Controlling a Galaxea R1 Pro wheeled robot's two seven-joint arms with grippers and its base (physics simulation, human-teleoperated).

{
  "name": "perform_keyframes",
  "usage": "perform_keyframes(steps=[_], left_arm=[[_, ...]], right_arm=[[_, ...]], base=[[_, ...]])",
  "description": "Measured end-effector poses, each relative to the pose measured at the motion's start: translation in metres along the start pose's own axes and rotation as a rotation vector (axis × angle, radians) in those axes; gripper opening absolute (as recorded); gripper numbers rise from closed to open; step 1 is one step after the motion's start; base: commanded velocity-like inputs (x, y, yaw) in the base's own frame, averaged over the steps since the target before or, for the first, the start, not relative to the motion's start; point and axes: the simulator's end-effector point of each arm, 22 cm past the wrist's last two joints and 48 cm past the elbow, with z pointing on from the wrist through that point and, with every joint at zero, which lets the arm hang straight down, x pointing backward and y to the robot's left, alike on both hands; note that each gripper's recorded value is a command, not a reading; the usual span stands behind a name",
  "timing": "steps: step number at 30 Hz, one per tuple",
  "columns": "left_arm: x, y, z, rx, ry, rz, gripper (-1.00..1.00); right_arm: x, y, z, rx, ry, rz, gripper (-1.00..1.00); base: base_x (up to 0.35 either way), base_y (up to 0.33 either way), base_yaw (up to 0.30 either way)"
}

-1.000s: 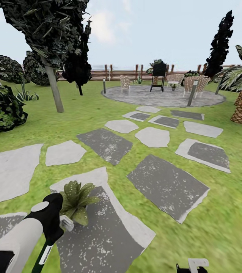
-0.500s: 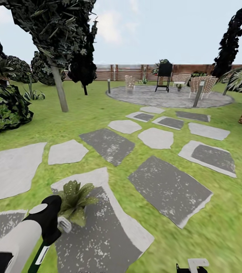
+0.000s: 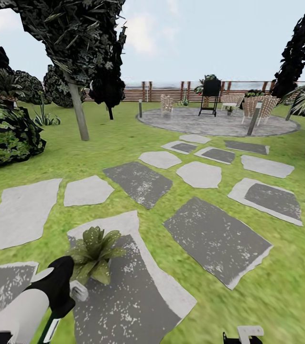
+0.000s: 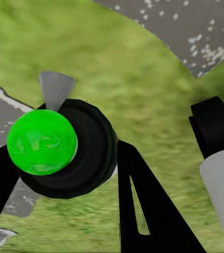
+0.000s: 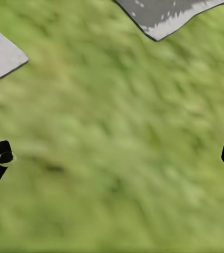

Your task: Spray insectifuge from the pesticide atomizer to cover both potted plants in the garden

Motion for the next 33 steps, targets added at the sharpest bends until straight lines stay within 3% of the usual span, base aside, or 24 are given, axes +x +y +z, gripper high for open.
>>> perform_keyframes(steps=[6, 11, 25, 33], left_arm=[[-0.003, -0.002, 0.001, 0.010, -0.018, -0.023, -1.00], [-0.003, -0.003, 0.002, 0.012, -0.015, -0.022, -1.00], [-0.009, -0.016, 0.003, 0.028, -0.021, -0.011, -1.00], [-0.011, -0.019, 0.003, 0.028, -0.023, -0.005, -1.00]], right_arm=[[0.000, 0.000, 0.000, 0.000, -0.001, 0.000, 1.00], [0.000, 0.001, 0.000, -0.001, -0.001, 0.001, 1.00], [0.000, 0.003, 0.000, -0.004, 0.000, 0.002, 1.00], [-0.001, 0.003, 0.000, -0.004, -0.001, 0.001, 1.00]], base=[[0.138, -0.032, 0.000], [0.238, -0.087, 0.000], [0.020, -0.008, 0.125], [0.214, -0.156, 0.002]])
